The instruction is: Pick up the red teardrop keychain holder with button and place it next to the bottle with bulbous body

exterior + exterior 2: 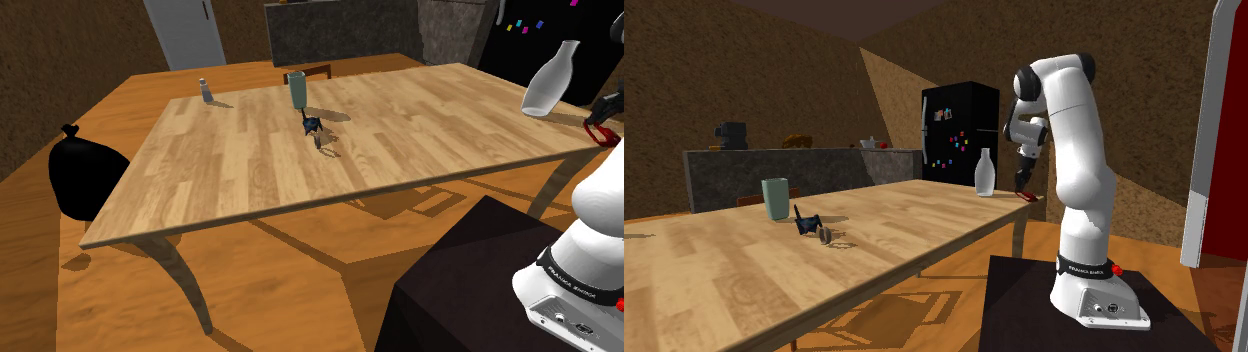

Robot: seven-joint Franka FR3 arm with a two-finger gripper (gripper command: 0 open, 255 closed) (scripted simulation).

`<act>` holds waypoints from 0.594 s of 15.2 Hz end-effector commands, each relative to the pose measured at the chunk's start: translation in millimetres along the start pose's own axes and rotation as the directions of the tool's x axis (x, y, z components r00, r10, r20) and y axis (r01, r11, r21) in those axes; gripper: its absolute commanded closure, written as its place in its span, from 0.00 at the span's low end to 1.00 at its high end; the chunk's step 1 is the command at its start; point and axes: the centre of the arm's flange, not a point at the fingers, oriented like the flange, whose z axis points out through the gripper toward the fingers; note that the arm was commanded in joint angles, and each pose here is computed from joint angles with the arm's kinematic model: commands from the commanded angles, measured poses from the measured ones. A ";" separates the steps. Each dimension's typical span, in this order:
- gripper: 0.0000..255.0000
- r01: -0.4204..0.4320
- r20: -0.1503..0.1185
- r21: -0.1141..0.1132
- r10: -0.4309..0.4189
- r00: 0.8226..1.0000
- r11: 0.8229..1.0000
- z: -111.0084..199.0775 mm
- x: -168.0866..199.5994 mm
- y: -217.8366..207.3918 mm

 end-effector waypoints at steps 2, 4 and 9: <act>1.00 -0.004 0.004 0.001 0.004 1.000 1.000 18.2 -6.1 2.2; 1.00 -0.004 0.004 0.001 0.004 1.000 1.000 18.2 -6.1 2.2; 1.00 -0.004 0.004 0.001 0.004 1.000 1.000 18.2 -6.1 2.2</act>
